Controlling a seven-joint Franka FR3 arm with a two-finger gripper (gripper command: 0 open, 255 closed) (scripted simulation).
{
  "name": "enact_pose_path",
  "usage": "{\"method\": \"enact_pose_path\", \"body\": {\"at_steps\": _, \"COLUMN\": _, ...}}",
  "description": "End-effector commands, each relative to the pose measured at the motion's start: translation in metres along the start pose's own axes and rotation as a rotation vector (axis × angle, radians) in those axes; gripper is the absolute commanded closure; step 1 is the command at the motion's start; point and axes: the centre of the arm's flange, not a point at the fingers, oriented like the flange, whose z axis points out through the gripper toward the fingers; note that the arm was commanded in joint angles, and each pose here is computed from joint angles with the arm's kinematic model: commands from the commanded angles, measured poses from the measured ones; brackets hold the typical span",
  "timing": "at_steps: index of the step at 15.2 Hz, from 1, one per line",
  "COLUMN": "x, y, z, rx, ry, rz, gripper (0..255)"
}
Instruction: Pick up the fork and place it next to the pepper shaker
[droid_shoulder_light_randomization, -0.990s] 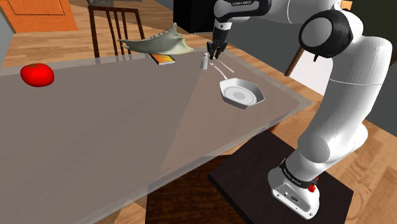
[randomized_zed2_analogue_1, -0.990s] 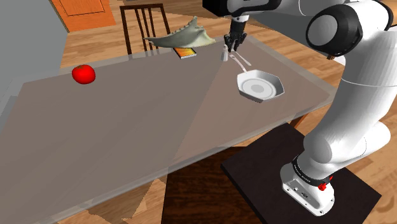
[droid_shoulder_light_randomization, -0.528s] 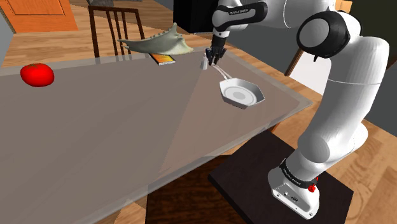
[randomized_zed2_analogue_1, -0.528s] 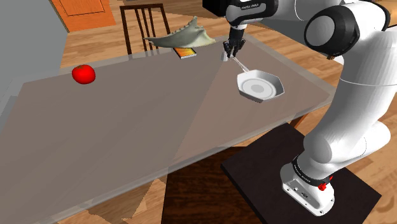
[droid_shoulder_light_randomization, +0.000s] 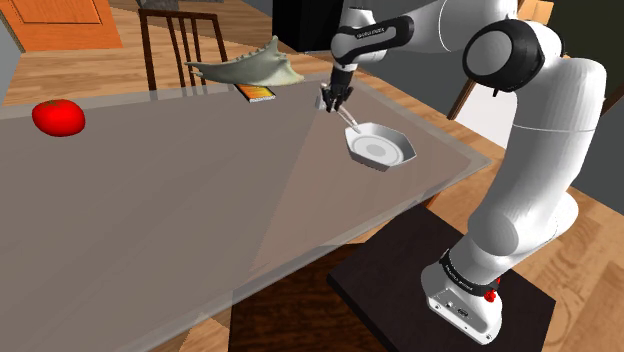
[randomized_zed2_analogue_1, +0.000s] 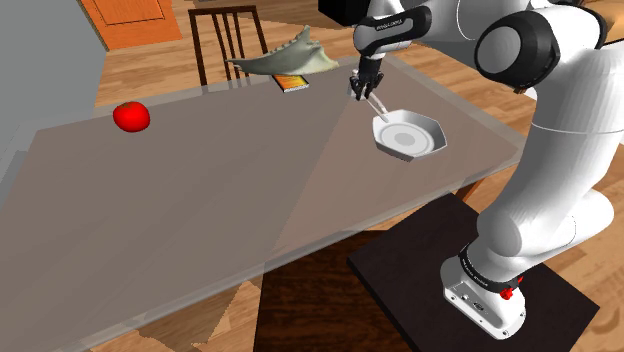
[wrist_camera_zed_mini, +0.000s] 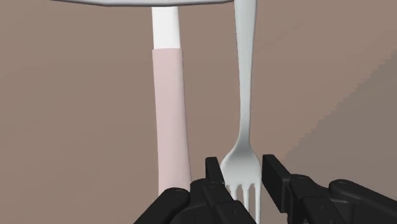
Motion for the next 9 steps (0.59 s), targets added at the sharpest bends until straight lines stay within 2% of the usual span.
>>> {"method": "enact_pose_path", "body": {"at_steps": 1, "x": 0.0, "y": 0.0, "z": 0.012, "rx": 0.0, "ry": 0.0, "rz": 0.0, "gripper": 255}}
{"method": "enact_pose_path", "body": {"at_steps": 9, "x": -0.003, "y": 0.0, "z": 0.054, "rx": 0.0, "ry": 0.0, "rz": 0.0, "gripper": 255}}
